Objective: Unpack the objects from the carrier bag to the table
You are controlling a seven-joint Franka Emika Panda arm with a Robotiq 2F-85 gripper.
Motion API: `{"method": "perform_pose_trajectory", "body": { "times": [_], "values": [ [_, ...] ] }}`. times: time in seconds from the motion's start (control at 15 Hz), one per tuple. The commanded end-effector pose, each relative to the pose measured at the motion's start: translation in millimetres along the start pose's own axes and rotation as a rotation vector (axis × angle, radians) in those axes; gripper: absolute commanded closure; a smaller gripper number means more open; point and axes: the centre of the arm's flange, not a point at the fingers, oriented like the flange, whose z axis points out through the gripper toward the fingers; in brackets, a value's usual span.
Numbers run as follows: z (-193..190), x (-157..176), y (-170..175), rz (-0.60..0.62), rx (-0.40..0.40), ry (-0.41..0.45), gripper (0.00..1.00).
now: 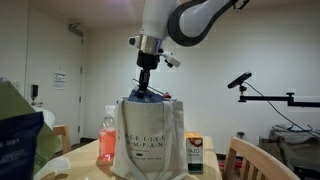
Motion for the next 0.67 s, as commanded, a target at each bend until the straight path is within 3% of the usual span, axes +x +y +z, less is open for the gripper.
{"method": "perform_pose_trajectory", "body": {
  "times": [0.0,0.6],
  "values": [
    [-44.9,-1.2,15.6,-0.007,-0.052,0.028,0.98],
    [-128.6,-8.9,35.2,-0.008,-0.212,0.149,0.98]
  ]
}}
